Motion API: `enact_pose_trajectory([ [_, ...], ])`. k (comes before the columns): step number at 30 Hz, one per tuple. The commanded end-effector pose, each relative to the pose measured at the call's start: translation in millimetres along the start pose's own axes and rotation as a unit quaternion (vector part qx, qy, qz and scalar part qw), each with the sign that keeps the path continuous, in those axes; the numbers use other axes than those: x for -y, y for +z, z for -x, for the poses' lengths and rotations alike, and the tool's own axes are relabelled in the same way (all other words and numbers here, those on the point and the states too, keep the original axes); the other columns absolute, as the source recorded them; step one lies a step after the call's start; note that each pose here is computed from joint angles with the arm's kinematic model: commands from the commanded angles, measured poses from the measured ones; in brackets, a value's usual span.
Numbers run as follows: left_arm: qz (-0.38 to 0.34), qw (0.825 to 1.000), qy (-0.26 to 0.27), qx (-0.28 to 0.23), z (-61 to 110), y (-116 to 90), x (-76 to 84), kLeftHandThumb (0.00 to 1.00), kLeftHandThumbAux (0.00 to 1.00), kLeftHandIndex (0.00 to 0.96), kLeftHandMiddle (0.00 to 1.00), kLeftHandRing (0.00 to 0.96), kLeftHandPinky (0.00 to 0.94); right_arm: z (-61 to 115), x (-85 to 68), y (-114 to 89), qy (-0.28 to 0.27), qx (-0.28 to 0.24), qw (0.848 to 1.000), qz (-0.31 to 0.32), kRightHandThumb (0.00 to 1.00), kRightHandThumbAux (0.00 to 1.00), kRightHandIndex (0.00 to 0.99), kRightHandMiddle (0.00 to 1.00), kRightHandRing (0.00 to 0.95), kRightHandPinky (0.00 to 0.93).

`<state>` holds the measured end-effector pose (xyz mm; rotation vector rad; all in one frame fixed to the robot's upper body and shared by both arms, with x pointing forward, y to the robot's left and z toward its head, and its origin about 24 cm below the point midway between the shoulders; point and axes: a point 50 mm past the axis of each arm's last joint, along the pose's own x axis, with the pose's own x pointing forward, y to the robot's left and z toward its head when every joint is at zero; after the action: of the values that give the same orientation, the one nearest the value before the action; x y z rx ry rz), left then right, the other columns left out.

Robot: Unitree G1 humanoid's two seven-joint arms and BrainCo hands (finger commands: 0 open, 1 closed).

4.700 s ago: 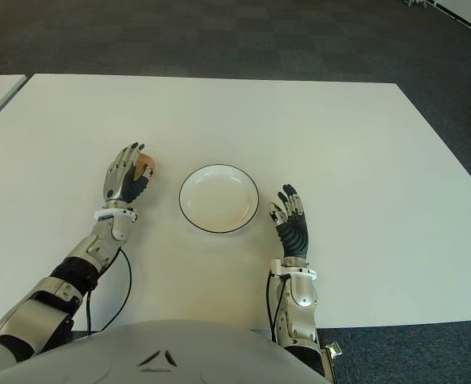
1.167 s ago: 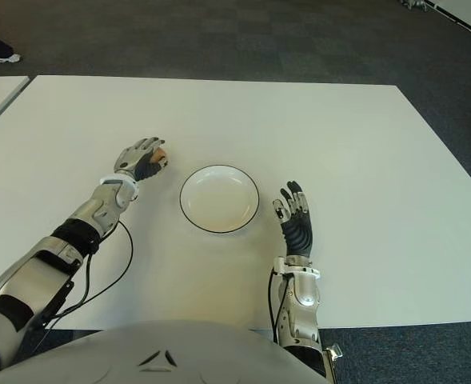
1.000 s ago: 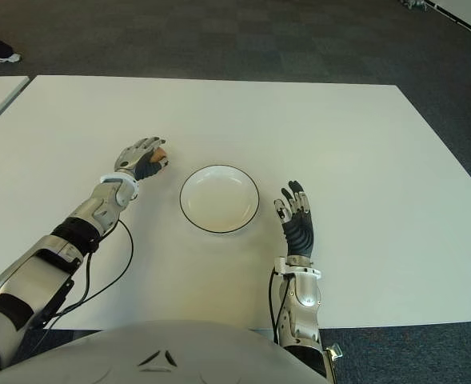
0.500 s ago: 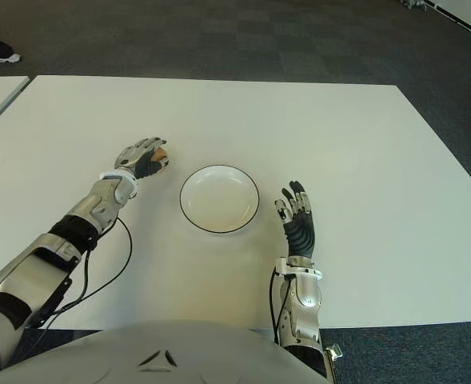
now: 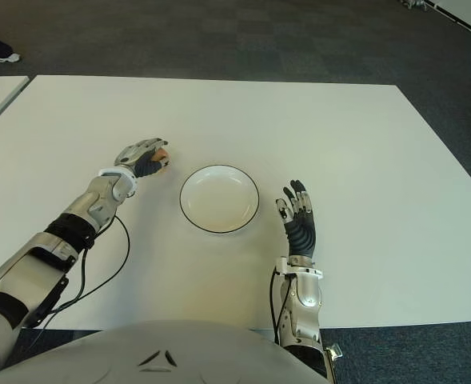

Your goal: Put the apples into the plate.

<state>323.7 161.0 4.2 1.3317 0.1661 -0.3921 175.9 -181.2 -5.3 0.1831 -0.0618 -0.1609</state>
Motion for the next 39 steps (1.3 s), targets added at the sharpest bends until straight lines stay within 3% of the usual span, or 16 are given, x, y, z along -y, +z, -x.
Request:
enact_pose_trajectory([
  [1, 0.009, 0.995, -0.096, -0.001, 9.2, 1.8, 41.3, 0.727, 0.248, 0.000, 0.000, 0.154, 0.324, -0.9, -1.0, -1.0, -0.005, -0.004, 1.000, -0.007, 0.375, 0.622, 0.064, 0.045, 0.089, 0.226],
  [17, 0.016, 0.996, -0.091, 0.009, 8.0, 2.2, 40.3, 0.741, 0.258, 0.000, 0.030, 0.219, 0.380, -2.4, 0.4, -0.1, -0.005, 0.002, 1.000, -0.008, 0.360, 0.640, 0.059, 0.052, 0.097, 0.234],
  [39, 0.011, 0.997, -0.070, 0.008, 6.8, 3.2, 41.6, 0.732, 0.254, 0.000, 0.000, 0.118, 0.254, -4.1, 3.0, 1.4, -0.003, 0.015, 1.000, -0.002, 0.356, 0.646, 0.056, 0.082, 0.117, 0.232],
])
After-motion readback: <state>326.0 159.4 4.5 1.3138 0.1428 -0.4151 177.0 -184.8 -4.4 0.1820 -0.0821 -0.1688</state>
